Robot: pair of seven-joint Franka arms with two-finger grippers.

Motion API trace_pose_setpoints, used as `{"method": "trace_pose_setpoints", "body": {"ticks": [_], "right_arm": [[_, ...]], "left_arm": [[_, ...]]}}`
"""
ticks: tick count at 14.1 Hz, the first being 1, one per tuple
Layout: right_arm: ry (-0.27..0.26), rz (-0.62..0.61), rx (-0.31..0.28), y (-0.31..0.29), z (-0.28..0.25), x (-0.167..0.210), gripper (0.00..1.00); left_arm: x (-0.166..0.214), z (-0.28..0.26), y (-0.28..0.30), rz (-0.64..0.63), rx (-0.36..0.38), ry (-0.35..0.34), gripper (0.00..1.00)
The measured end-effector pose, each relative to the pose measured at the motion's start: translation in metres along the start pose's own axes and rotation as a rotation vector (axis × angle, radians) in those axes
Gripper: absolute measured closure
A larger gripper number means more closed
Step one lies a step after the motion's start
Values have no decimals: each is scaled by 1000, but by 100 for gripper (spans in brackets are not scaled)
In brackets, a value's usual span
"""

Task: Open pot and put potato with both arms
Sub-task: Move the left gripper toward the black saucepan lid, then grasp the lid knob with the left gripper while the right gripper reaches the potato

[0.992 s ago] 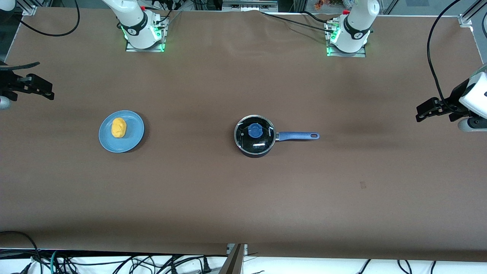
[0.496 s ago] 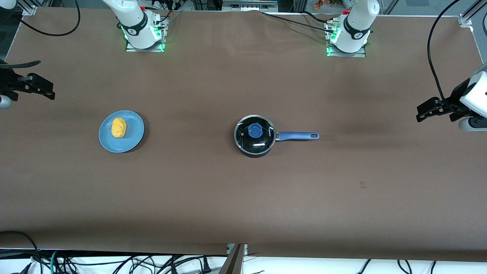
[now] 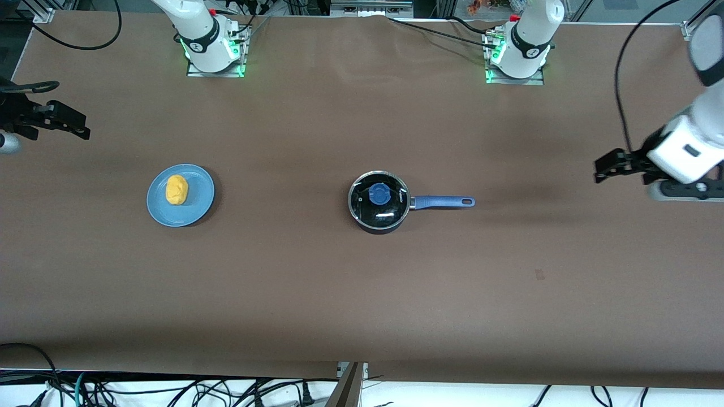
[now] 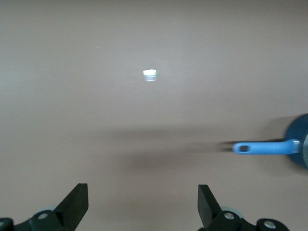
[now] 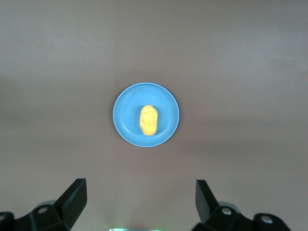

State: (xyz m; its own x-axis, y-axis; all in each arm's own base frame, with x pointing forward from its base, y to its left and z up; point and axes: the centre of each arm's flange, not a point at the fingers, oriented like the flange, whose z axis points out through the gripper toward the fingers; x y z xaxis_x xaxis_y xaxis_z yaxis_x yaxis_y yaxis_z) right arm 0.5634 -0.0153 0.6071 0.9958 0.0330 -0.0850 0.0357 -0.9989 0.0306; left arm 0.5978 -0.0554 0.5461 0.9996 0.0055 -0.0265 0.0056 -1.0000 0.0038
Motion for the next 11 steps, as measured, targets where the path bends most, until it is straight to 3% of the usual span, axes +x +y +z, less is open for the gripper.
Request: {"method": "trace_pose_setpoints", "body": {"ticks": [6, 11], "right_arm": [[-6, -6, 2, -3, 4, 3, 0], [-15, -8, 2, -6, 9, 6, 0]], "left_arm": [[-3, 61, 198, -90, -58, -91, 0], [14, 157, 332, -190, -116, -63, 0]]}}
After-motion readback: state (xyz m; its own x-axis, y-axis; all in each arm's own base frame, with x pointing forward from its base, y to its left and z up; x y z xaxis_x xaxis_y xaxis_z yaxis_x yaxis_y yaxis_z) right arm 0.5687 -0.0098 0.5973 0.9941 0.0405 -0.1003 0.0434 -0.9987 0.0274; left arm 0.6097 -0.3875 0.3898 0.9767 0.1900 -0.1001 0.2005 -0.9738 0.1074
